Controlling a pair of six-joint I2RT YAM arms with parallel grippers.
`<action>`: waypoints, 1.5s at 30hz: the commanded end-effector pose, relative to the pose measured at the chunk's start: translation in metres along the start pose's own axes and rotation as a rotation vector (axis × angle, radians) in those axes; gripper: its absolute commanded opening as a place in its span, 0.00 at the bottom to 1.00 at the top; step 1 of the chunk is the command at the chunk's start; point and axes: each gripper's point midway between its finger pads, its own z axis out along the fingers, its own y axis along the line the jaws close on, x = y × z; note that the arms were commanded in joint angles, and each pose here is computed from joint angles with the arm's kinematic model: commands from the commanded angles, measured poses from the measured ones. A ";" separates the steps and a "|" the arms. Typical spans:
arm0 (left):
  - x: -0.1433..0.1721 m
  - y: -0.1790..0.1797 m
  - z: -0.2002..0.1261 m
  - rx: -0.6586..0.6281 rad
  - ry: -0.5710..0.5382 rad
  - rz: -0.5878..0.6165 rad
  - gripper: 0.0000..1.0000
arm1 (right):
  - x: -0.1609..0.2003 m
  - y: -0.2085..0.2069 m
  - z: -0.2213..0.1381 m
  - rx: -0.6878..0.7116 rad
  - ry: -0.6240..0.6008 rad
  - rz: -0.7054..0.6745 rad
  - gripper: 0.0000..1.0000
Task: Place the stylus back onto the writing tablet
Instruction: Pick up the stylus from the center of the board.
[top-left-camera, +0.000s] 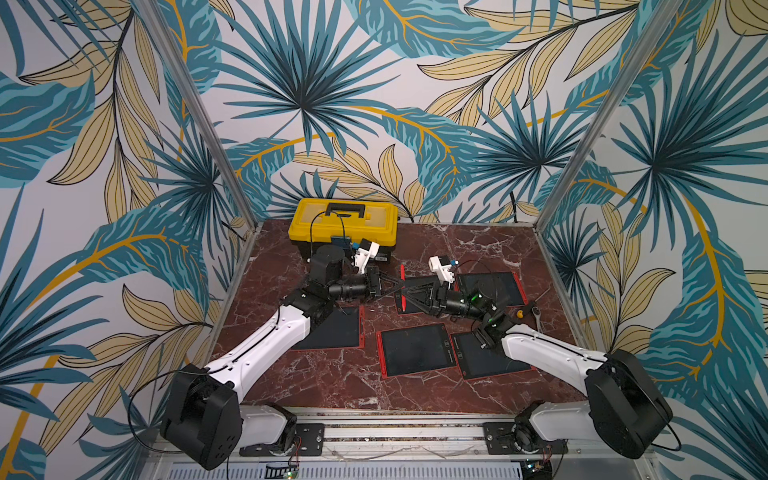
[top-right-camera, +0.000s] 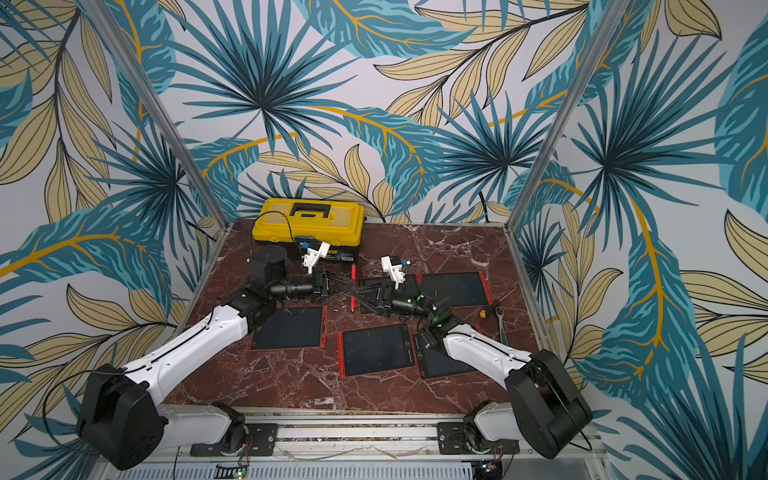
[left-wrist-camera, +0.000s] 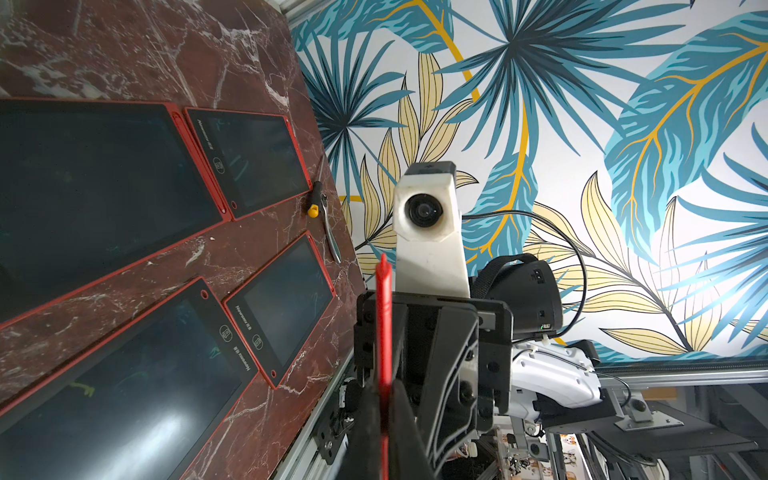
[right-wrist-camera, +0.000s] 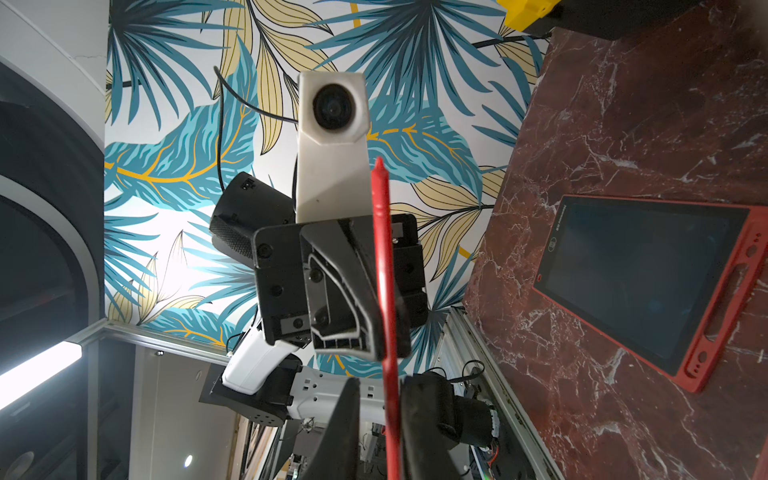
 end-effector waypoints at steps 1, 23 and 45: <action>-0.003 -0.011 0.002 0.024 0.000 0.031 0.00 | 0.003 0.007 -0.001 -0.027 0.014 -0.025 0.15; 0.010 -0.003 -0.028 -0.088 -0.053 -0.018 0.86 | 0.017 -0.016 -0.023 0.224 0.024 -0.073 0.00; 0.040 -0.015 0.018 -0.323 0.008 0.189 0.89 | 0.043 -0.062 -0.118 0.895 0.068 -0.241 0.00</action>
